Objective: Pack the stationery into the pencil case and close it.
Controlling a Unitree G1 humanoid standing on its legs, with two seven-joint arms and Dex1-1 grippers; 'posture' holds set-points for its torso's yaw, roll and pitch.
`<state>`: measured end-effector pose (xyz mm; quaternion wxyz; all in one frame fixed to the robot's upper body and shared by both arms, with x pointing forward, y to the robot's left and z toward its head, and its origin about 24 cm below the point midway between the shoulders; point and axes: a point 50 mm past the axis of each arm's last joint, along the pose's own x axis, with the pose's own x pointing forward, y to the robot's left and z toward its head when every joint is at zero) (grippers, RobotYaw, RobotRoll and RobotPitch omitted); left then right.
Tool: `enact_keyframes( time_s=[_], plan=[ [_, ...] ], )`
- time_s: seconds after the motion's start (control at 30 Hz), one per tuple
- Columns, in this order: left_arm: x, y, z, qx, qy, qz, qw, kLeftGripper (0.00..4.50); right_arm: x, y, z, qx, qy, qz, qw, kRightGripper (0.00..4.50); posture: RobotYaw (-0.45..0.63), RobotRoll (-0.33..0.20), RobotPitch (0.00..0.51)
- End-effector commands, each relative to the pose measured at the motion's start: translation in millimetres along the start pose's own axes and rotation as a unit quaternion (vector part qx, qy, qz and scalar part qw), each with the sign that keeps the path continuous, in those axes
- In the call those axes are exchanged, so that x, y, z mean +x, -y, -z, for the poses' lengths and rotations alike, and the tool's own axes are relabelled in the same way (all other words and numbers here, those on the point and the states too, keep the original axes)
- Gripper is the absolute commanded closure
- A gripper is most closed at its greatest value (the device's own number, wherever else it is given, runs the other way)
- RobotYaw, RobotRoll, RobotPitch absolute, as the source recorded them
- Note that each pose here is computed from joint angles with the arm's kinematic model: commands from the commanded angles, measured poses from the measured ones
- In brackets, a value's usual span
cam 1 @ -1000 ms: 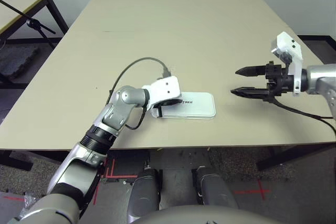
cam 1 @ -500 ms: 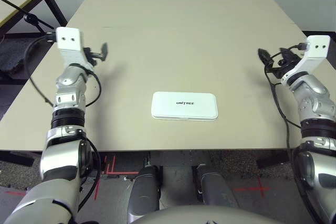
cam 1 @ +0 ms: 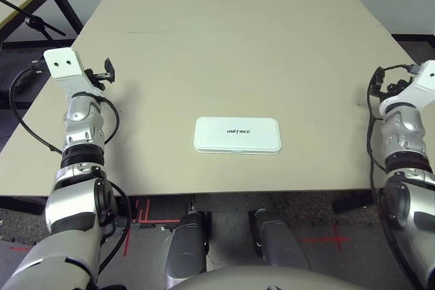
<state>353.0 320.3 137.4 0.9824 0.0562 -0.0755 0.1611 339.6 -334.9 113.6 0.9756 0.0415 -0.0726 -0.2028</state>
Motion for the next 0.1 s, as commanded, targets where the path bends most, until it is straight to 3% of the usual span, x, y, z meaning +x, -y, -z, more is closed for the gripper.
enact_keyframes(
  time_s=[0.03, 0.1],
  plan=[
    [-1.8, 2.6, 6.5, -0.007, -0.01, -0.001, 1.0, 0.02, -0.7, -3.4, 1.9, 0.001, 0.0, -0.008, 1.0, 0.0, -0.12, 0.0, 0.157],
    [-1.3, 3.7, 5.9, -0.007, -0.01, 0.003, 1.0, 0.02, -1.2, -4.3, 2.8, 0.002, 0.0, -0.009, 1.0, 0.0, -0.12, 0.0, 0.151]
  ],
)
